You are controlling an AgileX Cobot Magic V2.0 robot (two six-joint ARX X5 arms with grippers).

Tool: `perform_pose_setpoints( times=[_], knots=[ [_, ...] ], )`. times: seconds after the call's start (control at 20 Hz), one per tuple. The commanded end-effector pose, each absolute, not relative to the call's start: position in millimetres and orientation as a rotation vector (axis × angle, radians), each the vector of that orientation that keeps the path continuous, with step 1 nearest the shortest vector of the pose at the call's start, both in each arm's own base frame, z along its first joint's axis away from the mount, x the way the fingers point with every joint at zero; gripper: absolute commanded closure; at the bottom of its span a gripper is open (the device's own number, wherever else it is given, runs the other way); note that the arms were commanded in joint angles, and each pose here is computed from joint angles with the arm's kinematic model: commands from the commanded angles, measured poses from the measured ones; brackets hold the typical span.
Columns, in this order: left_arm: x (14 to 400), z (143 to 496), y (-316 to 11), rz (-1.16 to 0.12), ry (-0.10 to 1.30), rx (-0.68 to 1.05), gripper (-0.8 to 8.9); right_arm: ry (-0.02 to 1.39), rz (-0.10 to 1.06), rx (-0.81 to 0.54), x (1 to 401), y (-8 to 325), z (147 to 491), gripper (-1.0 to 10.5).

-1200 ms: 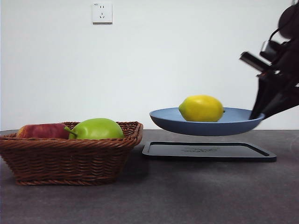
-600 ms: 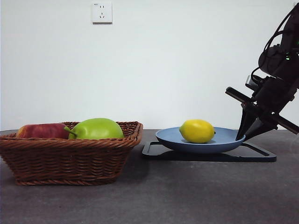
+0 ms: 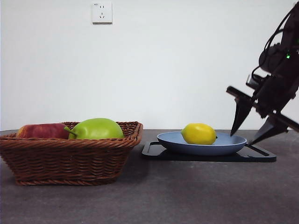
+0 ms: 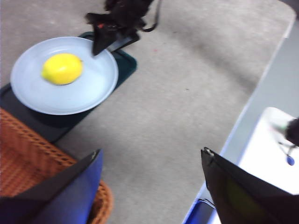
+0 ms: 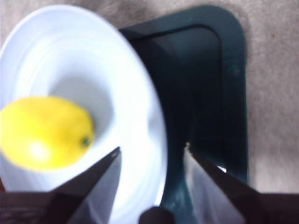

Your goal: Take the lemon from the basket,put the lemon in the plate,hand out the plate

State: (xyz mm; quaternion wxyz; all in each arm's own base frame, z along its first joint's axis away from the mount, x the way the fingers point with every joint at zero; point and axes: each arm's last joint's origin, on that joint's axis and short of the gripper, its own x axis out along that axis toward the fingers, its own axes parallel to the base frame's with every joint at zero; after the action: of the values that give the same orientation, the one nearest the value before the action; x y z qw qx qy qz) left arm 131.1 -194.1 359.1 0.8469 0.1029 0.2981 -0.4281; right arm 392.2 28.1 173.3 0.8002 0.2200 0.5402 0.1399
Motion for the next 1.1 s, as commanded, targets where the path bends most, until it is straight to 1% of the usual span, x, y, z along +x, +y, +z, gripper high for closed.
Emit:
perform_pose_setpoints(
  times=[0.05, 0.2, 0.35, 0.5, 0.55, 0.65, 0.8, 0.85, 0.95, 1.05, 1.1],
  knots=[
    [132.4, 363.2, -197.3, -0.885, 0.599, 0.218, 4.51, 1.081, 0.343, 0.417, 389.1, 28.3, 204.0, 6.8],
    [137.2, 365.3, -195.7, -0.855, 0.56, 0.228, 4.51, 1.03, 0.345, 0.371, 372.5, 27.1, 238.0, 6.9],
    [146.9, 369.9, -191.6, -0.718, 0.484, 0.227, 4.52, 1.029, 0.33, 0.297, 342.1, 29.9, 274.1, 6.9],
    [158.2, 374.5, -184.8, -0.598, 0.411, 0.257, 4.55, 1.0, 0.337, 0.199, 311.7, 42.9, 304.8, 7.7],
    [161.9, 374.5, -181.4, -0.572, 0.408, 0.267, 4.77, 0.981, 0.344, 0.173, 302.5, 47.5, 313.9, 7.9],
    [170.3, 372.9, -172.4, -0.528, 0.425, 0.285, 5.71, 0.923, 0.363, 0.116, 280.6, 58.7, 333.6, 8.5],
    [182.4, 366.6, -154.0, -0.461, 0.488, 0.371, 7.82, 0.824, 0.399, 0.031, 244.6, 71.9, 358.9, 9.0],
    [185.7, 364.3, -147.9, -0.439, 0.514, 0.384, 8.08, 0.79, 0.411, 0.008, 234.1, 75.4, 365.8, 9.2],
    [190.9, 360.1, -136.3, -0.42, 0.573, 0.391, 8.07, 0.718, 0.414, -0.041, 213.9, 80.6, 378.3, 9.4],
    [193.3, 358.6, -125.5, -0.447, 0.612, 0.36, 8.07, 0.646, 0.398, -0.079, 195.9, 82.6, 387.6, 9.4],
    [192.4, 358.7, -120.7, -0.465, 0.606, 0.336, 8.07, 0.59, 0.393, -0.093, 185.3, 82.7, 391.2, 9.4]
  ],
)
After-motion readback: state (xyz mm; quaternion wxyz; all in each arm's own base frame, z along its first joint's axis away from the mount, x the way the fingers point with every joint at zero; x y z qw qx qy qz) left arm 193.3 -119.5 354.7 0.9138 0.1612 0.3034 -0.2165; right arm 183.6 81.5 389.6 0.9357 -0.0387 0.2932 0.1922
